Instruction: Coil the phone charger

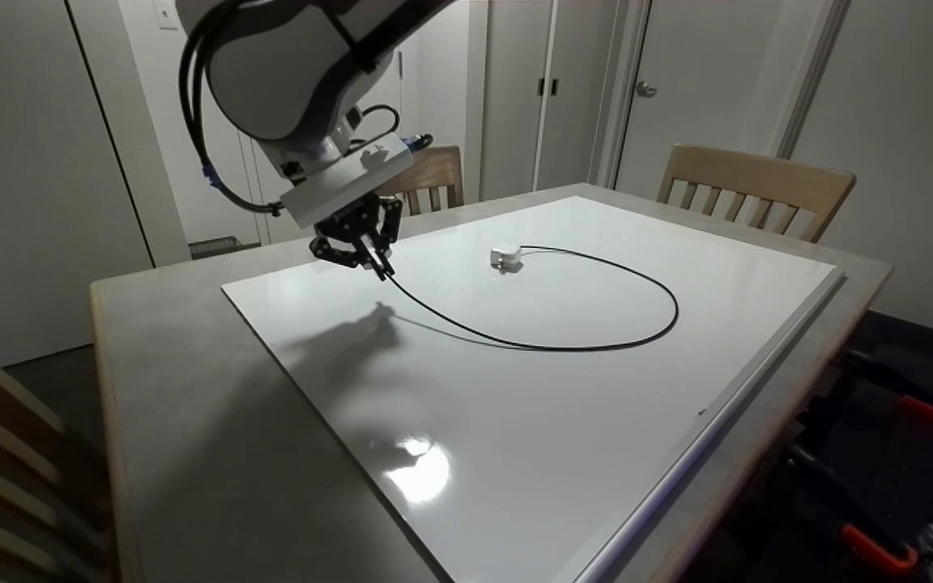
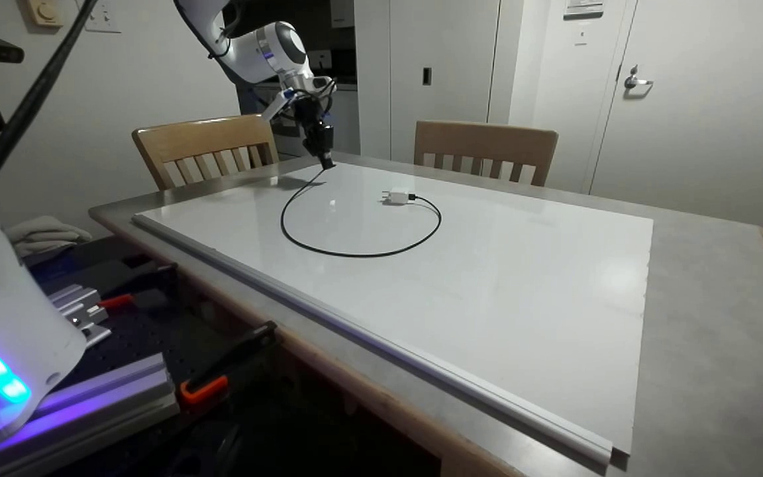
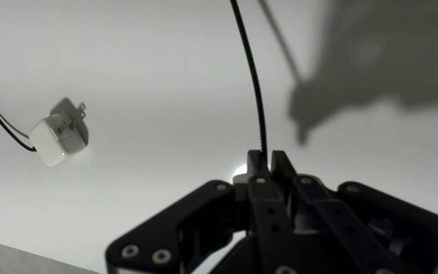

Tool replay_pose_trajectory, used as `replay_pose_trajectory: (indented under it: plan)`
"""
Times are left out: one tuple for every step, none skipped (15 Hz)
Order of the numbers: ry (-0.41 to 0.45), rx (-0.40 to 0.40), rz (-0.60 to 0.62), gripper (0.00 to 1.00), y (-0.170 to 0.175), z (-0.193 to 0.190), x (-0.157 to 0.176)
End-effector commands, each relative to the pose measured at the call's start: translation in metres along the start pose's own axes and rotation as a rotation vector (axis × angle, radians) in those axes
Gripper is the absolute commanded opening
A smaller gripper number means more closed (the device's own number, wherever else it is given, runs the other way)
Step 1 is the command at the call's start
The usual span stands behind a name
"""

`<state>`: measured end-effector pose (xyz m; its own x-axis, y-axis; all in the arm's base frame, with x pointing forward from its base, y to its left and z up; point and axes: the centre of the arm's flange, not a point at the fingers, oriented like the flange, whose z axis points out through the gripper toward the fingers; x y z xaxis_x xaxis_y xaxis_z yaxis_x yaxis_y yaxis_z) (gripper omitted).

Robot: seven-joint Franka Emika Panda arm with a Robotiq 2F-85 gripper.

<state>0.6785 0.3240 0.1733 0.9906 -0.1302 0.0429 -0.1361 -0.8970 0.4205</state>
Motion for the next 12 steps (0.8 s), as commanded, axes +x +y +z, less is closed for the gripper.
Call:
replay_pose_trajectory:
  plan:
    - [-0.009, -0.008, 0.008, 0.02, 0.000, 0.002, 0.003]
    - [-0.017, -0.009, 0.019, 0.02, 0.002, 0.004, 0.005]
    - [-0.022, -0.014, 0.042, 0.02, 0.007, 0.006, 0.006]
    - [-0.026, -0.021, 0.071, 0.02, 0.012, 0.008, 0.008]
    - [-0.031, -0.021, 0.110, 0.02, 0.019, 0.011, 0.011]
    - [-0.032, -0.021, 0.145, 0.02, 0.026, 0.014, 0.013]
    - [-0.035, -0.025, 0.183, 0.02, 0.034, 0.018, 0.016]
    - [-0.037, -0.021, 0.221, 0.02, 0.043, 0.023, 0.019]
    - [-0.041, -0.017, 0.259, 0.02, 0.051, 0.029, 0.023]
    - [-0.048, -0.013, 0.292, 0.02, 0.058, 0.033, 0.027]
    - [-0.056, -0.010, 0.334, 0.02, 0.066, 0.040, 0.030]
    - [-0.067, -0.001, 0.382, 0.02, 0.074, 0.046, 0.033]
